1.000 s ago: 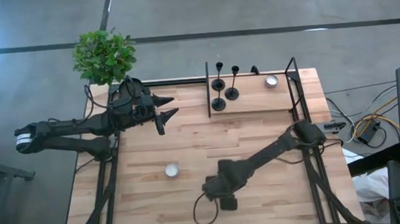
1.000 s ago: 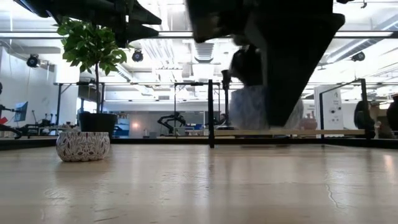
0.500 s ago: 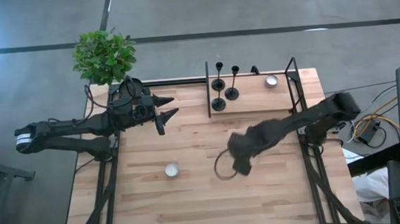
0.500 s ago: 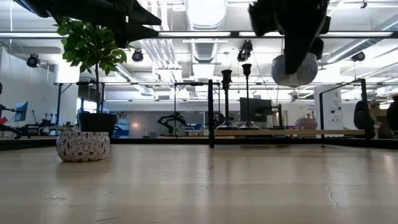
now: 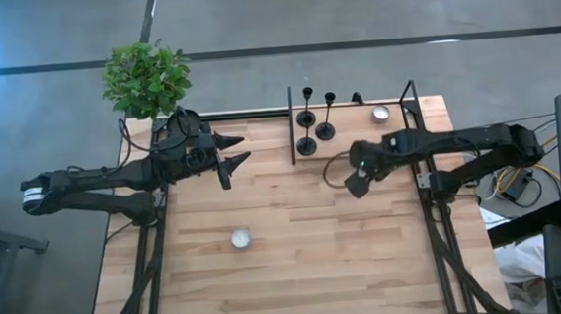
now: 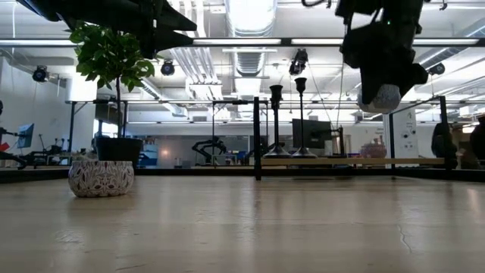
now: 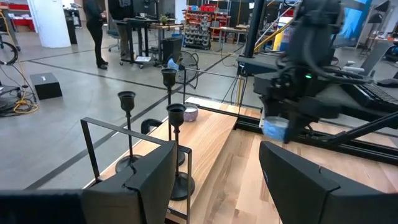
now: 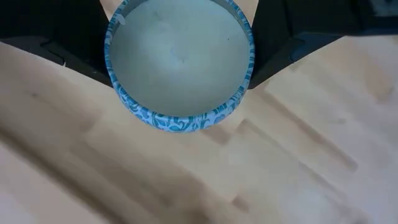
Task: Pick & Place candle stick holders
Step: Put the bottom blue scented candle on the shelf
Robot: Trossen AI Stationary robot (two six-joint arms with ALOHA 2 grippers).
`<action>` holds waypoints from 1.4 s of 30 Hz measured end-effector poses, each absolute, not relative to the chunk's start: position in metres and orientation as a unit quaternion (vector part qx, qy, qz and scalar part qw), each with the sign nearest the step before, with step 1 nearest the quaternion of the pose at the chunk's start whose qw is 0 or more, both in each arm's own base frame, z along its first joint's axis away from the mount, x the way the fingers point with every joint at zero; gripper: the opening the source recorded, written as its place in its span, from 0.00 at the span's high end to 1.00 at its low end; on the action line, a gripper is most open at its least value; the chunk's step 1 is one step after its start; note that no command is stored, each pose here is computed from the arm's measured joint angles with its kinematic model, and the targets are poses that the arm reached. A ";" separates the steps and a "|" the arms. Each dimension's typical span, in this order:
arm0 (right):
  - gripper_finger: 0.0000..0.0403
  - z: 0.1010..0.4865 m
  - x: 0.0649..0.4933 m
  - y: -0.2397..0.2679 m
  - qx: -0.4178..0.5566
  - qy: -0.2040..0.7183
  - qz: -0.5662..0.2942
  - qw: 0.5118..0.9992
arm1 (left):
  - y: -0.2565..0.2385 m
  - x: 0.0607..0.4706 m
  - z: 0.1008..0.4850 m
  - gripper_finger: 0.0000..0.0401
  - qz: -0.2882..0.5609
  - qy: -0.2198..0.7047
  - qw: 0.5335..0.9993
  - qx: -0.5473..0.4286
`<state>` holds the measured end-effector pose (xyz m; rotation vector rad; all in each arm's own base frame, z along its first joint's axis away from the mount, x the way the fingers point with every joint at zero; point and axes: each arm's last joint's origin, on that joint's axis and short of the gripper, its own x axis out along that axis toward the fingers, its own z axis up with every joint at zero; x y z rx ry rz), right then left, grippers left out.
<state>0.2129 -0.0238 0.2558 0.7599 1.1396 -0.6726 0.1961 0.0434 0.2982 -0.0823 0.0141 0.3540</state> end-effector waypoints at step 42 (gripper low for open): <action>0.27 0.258 0.172 -0.195 0.447 0.459 -0.443 0.627 | 0.043 0.196 0.298 0.41 0.176 0.007 0.983 -0.041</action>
